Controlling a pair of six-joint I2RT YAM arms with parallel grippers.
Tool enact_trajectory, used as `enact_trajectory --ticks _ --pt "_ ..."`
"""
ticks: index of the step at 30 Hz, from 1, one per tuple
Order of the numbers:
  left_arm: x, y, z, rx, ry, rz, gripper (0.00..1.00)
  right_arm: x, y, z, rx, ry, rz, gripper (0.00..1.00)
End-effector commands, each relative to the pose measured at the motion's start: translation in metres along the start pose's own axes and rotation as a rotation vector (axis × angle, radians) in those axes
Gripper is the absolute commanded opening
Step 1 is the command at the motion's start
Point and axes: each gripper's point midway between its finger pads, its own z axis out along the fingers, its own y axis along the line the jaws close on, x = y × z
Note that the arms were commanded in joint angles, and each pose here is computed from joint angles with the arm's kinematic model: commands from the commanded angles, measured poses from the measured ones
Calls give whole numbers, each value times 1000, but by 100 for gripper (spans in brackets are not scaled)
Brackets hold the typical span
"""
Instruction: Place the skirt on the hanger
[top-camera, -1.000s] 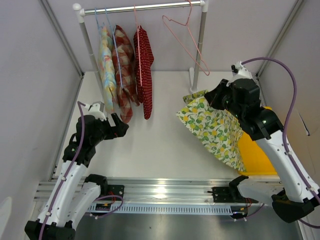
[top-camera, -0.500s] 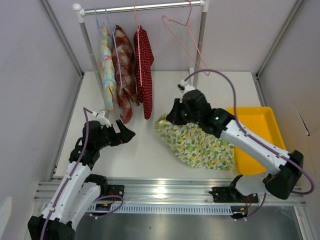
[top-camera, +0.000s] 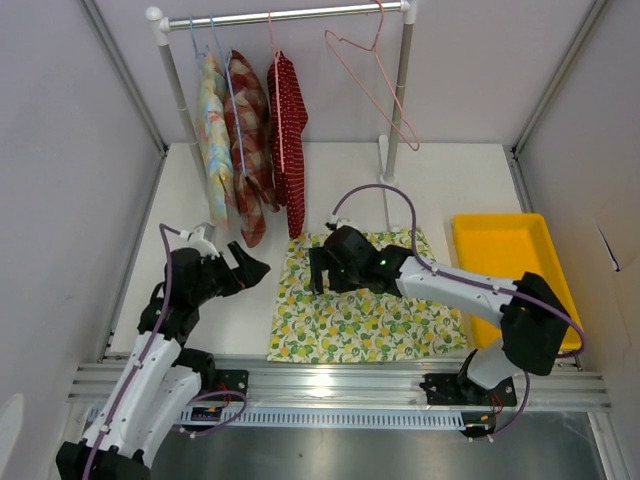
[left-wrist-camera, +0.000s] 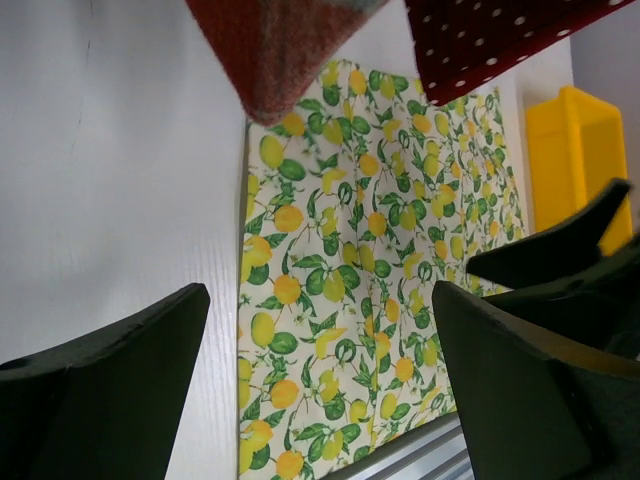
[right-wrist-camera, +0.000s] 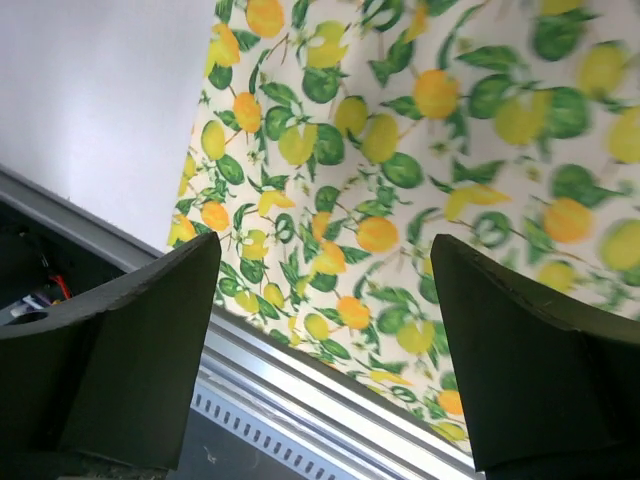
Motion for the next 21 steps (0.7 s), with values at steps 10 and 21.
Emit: enact_trajectory --ticks 10,21 --pt "7 9 62 -130 -8 -77 98 -90 -172 -78 287 -328 331 75" --pt "-15 12 148 -165 -97 28 87 -109 -283 -26 404 -259 464 59"
